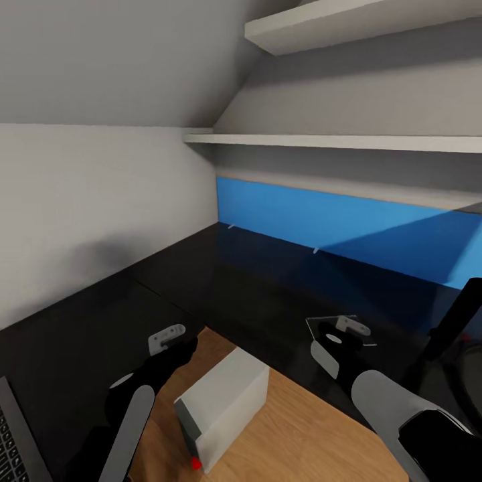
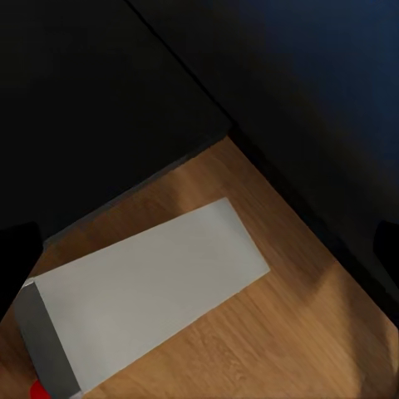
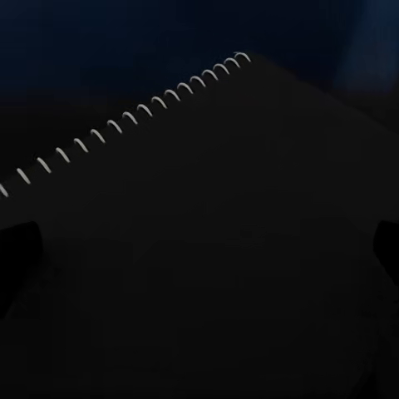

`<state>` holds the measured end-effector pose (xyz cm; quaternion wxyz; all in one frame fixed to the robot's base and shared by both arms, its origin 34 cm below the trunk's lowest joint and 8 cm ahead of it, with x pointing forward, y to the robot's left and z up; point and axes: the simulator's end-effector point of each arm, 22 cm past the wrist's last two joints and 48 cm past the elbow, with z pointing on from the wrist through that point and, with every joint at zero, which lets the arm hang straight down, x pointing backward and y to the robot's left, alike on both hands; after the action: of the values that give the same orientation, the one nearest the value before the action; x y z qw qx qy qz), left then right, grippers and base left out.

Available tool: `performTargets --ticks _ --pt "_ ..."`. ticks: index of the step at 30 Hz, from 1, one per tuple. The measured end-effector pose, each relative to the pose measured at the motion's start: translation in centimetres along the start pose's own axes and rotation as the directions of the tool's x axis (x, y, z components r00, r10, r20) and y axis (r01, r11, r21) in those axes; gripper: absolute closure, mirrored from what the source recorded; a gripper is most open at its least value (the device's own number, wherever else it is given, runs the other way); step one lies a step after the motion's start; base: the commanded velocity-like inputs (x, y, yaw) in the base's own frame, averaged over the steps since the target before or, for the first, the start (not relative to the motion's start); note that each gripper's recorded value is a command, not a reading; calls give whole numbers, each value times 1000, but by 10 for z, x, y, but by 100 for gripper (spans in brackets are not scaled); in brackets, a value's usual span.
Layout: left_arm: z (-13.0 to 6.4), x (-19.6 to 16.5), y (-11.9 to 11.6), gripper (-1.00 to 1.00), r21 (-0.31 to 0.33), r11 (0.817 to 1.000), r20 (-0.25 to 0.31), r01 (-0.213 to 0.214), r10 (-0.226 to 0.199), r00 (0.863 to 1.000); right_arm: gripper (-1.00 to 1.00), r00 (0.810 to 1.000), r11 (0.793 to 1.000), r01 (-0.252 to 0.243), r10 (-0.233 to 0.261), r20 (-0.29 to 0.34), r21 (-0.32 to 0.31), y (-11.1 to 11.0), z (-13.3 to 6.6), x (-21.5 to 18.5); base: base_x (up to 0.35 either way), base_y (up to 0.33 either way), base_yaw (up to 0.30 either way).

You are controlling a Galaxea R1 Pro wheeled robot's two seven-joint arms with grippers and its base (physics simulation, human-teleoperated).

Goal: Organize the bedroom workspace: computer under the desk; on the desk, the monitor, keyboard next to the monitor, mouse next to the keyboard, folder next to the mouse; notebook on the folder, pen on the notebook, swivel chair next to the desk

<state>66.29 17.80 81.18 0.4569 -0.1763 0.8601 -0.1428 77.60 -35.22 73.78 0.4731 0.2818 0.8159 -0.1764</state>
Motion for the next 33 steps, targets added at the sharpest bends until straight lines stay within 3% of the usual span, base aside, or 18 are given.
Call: performTargets --ticks 33 --pt "0 0 1 -100 -1 1000 0 -3 3 1000 -100 1000 1000 1 -1 -1 -7 2 0 0 -49 16 0"
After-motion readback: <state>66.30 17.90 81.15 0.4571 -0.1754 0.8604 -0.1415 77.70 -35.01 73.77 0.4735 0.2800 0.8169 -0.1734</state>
